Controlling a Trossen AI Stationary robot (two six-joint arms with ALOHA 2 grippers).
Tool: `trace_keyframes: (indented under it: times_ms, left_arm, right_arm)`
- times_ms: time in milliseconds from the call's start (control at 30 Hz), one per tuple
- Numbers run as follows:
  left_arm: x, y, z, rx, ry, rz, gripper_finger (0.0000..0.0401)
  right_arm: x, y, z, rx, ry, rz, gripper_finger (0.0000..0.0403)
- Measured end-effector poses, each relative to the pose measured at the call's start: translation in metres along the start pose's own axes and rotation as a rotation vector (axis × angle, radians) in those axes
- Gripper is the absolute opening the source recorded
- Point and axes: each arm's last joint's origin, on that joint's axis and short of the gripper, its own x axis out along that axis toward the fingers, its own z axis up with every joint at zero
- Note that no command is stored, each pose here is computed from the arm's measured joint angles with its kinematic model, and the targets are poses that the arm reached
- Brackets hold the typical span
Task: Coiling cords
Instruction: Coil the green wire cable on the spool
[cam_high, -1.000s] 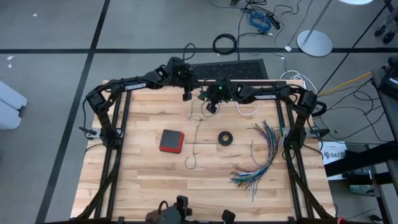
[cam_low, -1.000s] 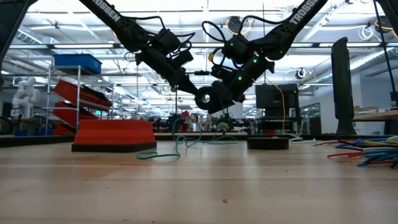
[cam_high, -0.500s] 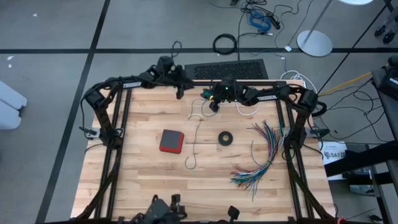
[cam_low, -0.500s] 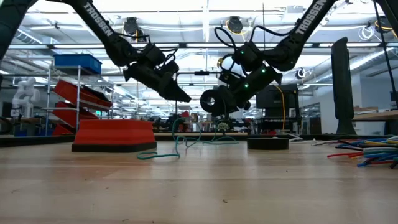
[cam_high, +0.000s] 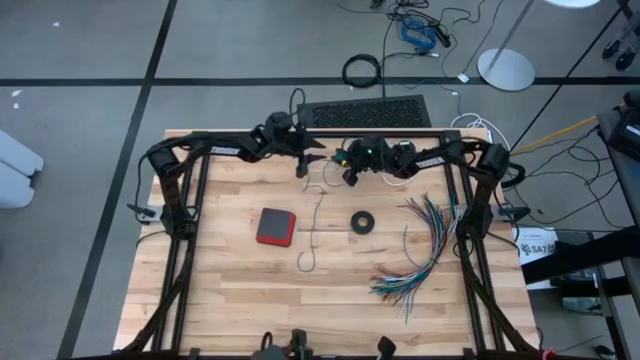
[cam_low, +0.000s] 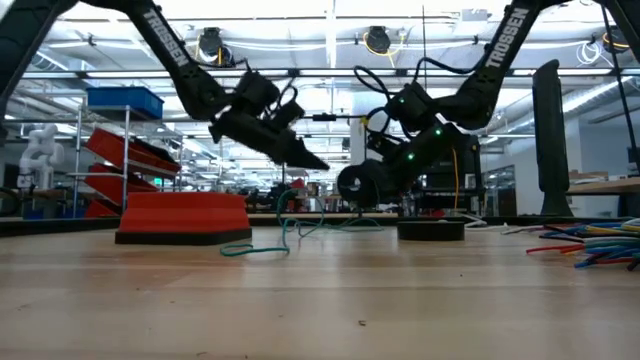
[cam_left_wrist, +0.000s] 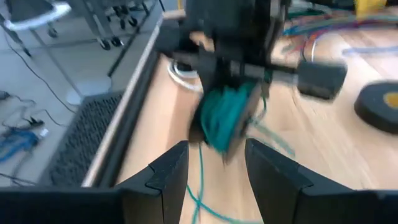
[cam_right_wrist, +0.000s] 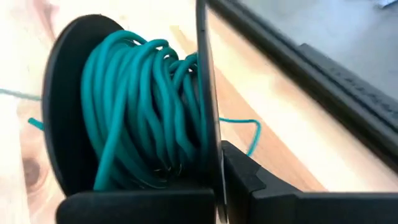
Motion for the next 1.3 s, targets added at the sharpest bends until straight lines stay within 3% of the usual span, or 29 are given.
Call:
trace_keyframes:
  times_ms: [167,300,400,467,600,700,833,933,1167,1300]
  left_arm:
    - [0.014,-0.001,-0.020,-0.042,0.053,-0.060,0.0167]
    - [0.016,-0.002,-0.009,0.004,0.039,-0.126,0.0167]
    - [0.019,0.000,-0.009,-0.035,0.103,-0.003,0.0167]
    - [0.019,0.004,-0.007,-0.059,0.099,0.016,0.0167]
    - [0.028,0.013,-0.011,-0.160,0.082,-0.018,0.0167]
    - [0.037,0.017,-0.022,-0.234,0.151,-0.055,0.0167]
    - [0.044,0.028,-0.010,-0.233,0.149,-0.071,0.0167]
    - [0.054,0.026,-0.019,-0.273,0.198,-0.096,0.0167]
    - [0.063,0.032,-0.014,-0.288,0.234,-0.081,0.0167]
    - [0.066,0.030,-0.007,-0.234,0.215,-0.056,0.0167]
  right_arm:
    - [-0.003,0.001,-0.009,0.027,-0.054,-0.010,0.0000]
    - [-0.006,0.001,-0.014,0.032,-0.080,-0.012,0.0000]
    - [-0.008,0.001,-0.016,0.031,-0.093,-0.012,0.0000]
    - [-0.010,0.003,-0.014,0.028,-0.126,-0.006,0.0000]
    - [-0.017,0.010,-0.010,0.008,-0.197,0.015,0.0000]
    - [-0.022,0.015,-0.007,-0.010,-0.227,0.032,0.0000]
    - [-0.025,0.018,-0.005,-0.020,-0.239,0.041,0.0000]
    - [-0.026,0.019,-0.003,-0.022,-0.252,0.049,0.0000]
    - [-0.027,0.020,0.000,-0.020,-0.278,0.095,0.0000]
    - [-0.027,0.024,0.000,-0.013,-0.283,0.117,0.0000]
